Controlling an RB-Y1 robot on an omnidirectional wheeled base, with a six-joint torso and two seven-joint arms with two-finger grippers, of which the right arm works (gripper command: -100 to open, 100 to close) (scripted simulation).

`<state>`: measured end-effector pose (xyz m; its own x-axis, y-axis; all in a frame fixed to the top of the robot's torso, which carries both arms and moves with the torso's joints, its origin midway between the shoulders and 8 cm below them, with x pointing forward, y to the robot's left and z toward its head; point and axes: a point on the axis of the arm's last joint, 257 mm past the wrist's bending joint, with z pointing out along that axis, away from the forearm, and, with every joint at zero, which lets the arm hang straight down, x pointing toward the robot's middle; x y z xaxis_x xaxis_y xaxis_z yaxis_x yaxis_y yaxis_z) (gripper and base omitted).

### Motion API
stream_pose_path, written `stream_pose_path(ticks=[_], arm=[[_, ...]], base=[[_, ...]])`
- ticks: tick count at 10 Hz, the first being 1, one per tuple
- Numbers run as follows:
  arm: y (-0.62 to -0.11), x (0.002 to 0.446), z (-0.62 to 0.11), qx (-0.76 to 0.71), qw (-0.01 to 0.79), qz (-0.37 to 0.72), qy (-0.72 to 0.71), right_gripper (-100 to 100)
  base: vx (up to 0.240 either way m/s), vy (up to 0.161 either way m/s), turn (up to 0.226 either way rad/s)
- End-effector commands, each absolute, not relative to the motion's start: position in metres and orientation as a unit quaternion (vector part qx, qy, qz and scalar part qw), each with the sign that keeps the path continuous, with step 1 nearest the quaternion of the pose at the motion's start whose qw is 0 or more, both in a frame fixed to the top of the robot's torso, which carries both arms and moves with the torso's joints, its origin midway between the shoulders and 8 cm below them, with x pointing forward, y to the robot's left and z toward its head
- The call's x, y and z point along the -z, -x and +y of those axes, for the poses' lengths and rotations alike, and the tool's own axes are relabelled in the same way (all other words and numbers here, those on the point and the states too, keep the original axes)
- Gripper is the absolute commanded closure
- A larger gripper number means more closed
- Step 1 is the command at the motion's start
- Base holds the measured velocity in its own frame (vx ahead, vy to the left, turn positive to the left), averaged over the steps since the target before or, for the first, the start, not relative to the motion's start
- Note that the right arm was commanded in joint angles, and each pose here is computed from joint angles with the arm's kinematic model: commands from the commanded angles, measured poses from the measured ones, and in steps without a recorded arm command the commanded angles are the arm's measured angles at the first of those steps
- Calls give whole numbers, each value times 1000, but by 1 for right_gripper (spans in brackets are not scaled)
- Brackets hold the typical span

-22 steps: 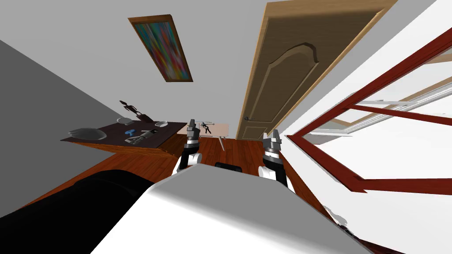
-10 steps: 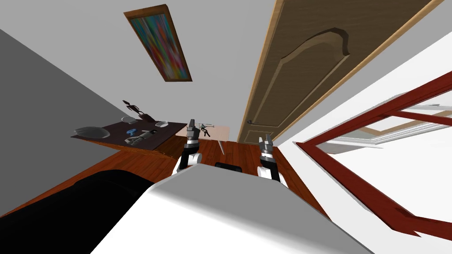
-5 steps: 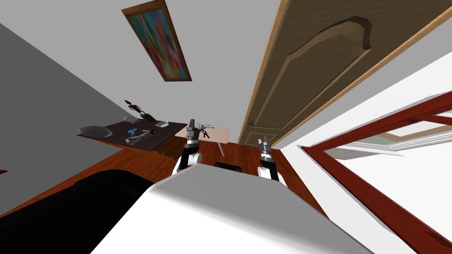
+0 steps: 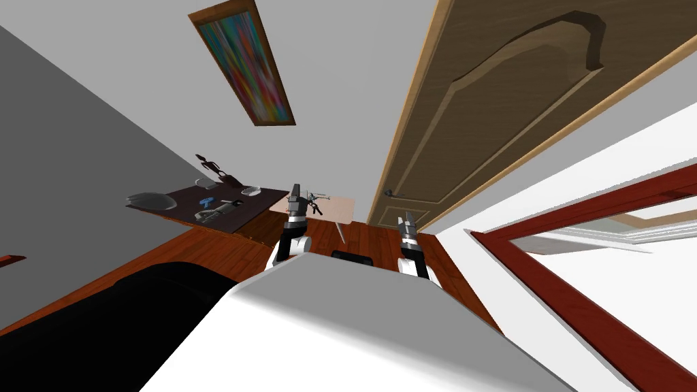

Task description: Pull the door open

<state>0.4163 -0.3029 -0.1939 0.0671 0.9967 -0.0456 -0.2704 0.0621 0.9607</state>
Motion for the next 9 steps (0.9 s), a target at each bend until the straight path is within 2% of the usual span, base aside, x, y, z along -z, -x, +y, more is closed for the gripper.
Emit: stream_pose_path(ticks=[1,9], arm=[[-418,201,-307,-532,591,427,-430,-100],[-423,264,-338,-498,577,455,-460,-100]], base=[[61,-26,19],[89,-32,59]])
